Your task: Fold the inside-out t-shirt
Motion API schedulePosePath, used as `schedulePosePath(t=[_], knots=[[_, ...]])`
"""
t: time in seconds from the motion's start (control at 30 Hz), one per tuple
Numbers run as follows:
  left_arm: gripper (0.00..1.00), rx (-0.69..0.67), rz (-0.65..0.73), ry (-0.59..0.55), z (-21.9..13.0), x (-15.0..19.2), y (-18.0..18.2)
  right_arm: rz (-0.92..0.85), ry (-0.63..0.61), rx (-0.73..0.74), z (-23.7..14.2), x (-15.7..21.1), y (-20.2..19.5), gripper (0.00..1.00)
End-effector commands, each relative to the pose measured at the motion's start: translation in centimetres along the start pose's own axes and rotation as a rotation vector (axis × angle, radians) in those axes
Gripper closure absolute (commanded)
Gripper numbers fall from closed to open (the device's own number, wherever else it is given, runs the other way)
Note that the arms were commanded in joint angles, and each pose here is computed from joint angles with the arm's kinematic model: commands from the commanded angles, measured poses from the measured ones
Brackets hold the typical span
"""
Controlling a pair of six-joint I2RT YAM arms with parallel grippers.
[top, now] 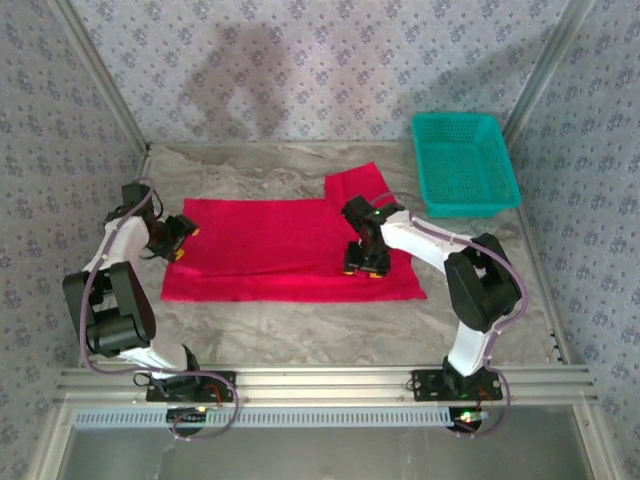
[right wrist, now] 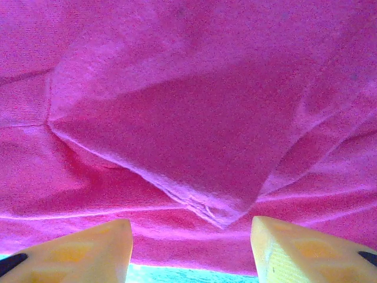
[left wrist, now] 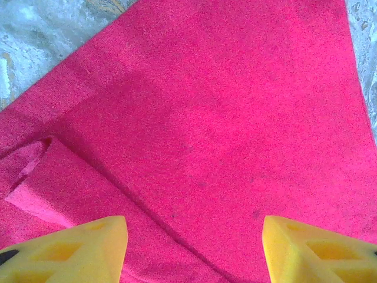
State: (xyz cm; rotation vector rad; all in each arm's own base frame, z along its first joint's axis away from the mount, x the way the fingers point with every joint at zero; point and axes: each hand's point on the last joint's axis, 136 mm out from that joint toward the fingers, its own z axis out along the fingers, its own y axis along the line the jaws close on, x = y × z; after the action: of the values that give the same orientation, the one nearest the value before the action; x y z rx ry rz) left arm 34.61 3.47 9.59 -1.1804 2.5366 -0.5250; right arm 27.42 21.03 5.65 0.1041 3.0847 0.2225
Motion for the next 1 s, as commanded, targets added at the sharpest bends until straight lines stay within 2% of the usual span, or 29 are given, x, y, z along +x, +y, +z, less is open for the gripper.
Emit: schedulePosePath(t=[0.0,0.1,0.17,0.37,0.6,0.77,0.9,0.97], knots=[[0.38,0.021,0.005,0.010,0.0,-0.2,-0.9,-0.001,0.025,0.047,0.3,0.4,-0.6,0.41],[0.38,0.024,0.008,0.021,0.2,-0.1,-1.1,0.002,0.023,0.035,1.0,0.0,-0.2,0.44],[0.39,0.026,0.010,0.021,0.1,-0.1,-1.2,0.006,0.019,0.031,1.3,-0.4,0.1,0.50],[0.39,0.029,0.021,0.012,-0.5,-0.2,-1.5,0.005,-0.033,0.078,-0.1,-2.2,0.2,0.99],[0.40,0.030,0.025,0.015,-0.6,-0.1,-1.6,-0.060,-0.080,0.158,-2.1,-4.8,1.0,1.00],[0.40,0.029,0.028,0.021,-0.5,0.0,-1.6,-0.125,-0.100,0.191,-0.6,-8.2,2.9,1.00],[0.40,0.032,0.034,0.020,-0.7,0.1,-1.9,-0.165,-0.123,0.181,-0.4,-10.7,5.4,0.86],[0.40,0.036,0.040,0.019,-0.7,0.1,-2.4,-0.192,-0.159,0.168,-1.7,-11.4,6.5,0.83]])
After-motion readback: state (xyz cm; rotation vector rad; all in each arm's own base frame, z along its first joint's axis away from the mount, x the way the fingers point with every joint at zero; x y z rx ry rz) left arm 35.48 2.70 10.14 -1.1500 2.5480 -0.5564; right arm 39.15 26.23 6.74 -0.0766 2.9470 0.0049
